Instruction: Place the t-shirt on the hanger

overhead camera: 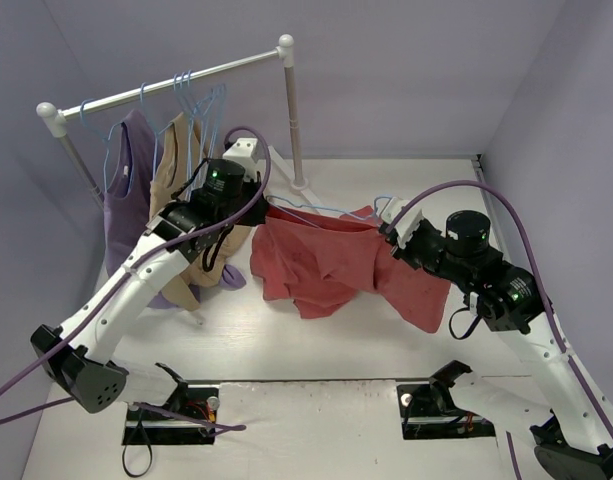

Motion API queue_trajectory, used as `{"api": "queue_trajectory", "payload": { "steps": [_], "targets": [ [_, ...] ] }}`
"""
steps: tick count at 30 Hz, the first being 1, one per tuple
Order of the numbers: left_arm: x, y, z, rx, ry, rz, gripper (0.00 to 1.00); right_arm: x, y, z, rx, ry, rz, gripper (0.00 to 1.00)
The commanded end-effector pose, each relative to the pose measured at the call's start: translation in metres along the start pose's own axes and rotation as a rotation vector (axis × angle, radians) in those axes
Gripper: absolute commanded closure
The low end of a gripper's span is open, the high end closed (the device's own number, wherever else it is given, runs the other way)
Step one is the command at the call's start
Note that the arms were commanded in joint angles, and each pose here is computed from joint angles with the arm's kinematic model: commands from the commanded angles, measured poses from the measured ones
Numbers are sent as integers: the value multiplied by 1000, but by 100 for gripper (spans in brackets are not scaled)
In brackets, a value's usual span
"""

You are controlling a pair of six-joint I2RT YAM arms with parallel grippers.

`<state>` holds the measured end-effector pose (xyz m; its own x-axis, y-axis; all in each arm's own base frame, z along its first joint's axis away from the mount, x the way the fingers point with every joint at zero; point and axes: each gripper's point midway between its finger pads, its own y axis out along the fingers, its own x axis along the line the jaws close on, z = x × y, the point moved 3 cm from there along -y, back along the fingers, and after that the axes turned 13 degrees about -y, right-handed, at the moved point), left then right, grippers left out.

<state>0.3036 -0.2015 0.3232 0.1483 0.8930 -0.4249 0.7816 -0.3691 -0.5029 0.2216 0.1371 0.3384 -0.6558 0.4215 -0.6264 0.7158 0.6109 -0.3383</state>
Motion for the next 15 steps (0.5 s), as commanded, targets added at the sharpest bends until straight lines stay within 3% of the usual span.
{"api": "queue_trajectory", "payload": {
  "steps": [1, 15],
  "targets": [
    [0, -17, -21, -14, 82, -18, 100, -9, 0, -17, -69, -16, 23, 100],
    [6, -10, -50, -9, 123, -64, 100, 5, 2, -8, -49, 1, -20, 100]
  ]
}}
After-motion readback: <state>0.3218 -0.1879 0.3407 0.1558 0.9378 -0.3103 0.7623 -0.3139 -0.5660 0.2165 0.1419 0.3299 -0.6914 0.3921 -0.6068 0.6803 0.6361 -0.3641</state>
